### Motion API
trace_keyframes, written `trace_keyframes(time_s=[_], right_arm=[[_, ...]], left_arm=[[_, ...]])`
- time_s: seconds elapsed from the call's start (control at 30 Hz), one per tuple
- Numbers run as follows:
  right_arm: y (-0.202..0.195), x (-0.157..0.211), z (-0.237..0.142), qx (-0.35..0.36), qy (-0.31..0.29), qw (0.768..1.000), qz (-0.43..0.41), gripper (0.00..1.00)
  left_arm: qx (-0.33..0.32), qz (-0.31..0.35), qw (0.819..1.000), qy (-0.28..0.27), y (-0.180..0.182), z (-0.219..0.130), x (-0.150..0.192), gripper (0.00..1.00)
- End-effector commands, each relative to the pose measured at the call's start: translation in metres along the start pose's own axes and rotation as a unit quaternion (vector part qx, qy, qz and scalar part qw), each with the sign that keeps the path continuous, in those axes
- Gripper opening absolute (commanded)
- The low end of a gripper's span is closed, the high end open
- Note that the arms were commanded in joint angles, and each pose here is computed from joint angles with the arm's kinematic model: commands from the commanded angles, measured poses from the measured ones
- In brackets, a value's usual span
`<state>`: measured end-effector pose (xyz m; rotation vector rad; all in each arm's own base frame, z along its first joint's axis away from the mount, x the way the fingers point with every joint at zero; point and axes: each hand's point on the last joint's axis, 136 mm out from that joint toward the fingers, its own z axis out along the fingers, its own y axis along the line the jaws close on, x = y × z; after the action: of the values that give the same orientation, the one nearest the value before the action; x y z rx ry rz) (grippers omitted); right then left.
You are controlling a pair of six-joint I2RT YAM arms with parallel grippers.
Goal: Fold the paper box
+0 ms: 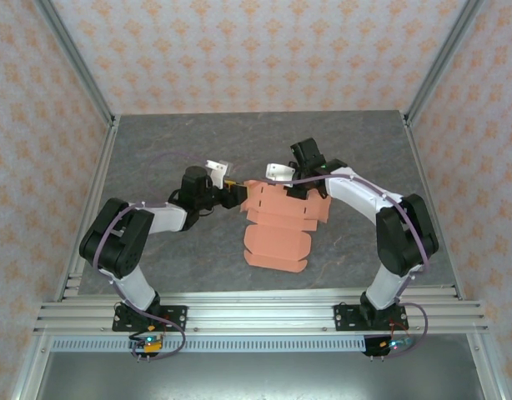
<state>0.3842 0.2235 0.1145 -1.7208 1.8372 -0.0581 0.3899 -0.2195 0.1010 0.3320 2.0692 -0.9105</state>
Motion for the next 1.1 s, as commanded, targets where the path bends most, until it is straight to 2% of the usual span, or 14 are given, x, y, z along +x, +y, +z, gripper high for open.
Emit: trace_keyframes(time_s=[0.0,0.13,0.47,0.53,0.6,0.67,0.77,0.83,0.9,0.93,0.97,1.0,1.03,1.07], right_arm=[[-0.010,-0.011,-0.011,0.036,-0.020,0.999,-0.031,0.02],[-0.007,-0.015,-0.010,0.058,-0.037,0.995,-0.068,0.04],[-0.006,-0.024,-0.012,0.084,-0.074,0.992,-0.049,0.13],[-0.014,-0.030,-0.019,0.099,-0.092,0.991,-0.001,0.22],[-0.022,-0.039,-0.031,0.110,-0.119,0.985,0.059,0.38],[-0.029,-0.049,-0.045,0.113,-0.151,0.972,0.138,0.46],[-0.054,-0.059,-0.072,0.136,-0.197,0.922,0.303,0.56],[-0.078,-0.050,-0.091,0.171,-0.198,0.863,0.432,0.67],[-0.099,-0.027,-0.106,0.218,-0.178,0.760,0.586,0.72],[-0.099,-0.007,-0.111,0.226,-0.152,0.669,0.691,0.72],[-0.093,0.008,-0.113,0.231,-0.124,0.604,0.753,0.73],[-0.077,0.027,-0.113,0.227,-0.080,0.504,0.829,0.79],[-0.055,0.033,-0.104,0.192,-0.043,0.422,0.885,0.85],[-0.046,0.024,-0.091,0.143,-0.040,0.389,0.909,0.86]], left_arm=[[-0.009,0.005,1.000,0.019,0.008,0.002,0.017,0.49],[-0.016,0.006,0.999,0.037,0.013,0.006,0.025,0.42],[0.018,-0.013,0.999,0.041,0.010,0.020,0.031,0.04],[0.021,-0.019,0.999,0.028,0.008,0.018,0.028,0.00],[0.013,-0.025,0.999,0.015,0.010,0.016,0.024,0.00],[0.006,-0.030,1.000,0.002,0.010,0.013,0.019,0.00],[-0.016,-0.037,0.999,-0.021,0.013,0.007,0.011,0.00],[-0.036,-0.025,0.999,-0.027,0.014,0.004,0.009,0.00],[-0.056,-0.007,0.998,-0.028,0.015,0.002,0.007,0.00],[-0.065,0.003,0.997,-0.032,0.014,0.000,0.006,0.00],[-0.072,0.009,0.997,-0.037,0.014,-0.001,0.004,0.00],[-0.078,0.019,0.996,-0.043,0.012,-0.003,0.002,0.00],[-0.082,0.026,0.995,-0.047,0.011,-0.003,0.000,0.00],[-0.086,0.032,0.995,-0.049,0.010,-0.004,-0.001,0.00]])
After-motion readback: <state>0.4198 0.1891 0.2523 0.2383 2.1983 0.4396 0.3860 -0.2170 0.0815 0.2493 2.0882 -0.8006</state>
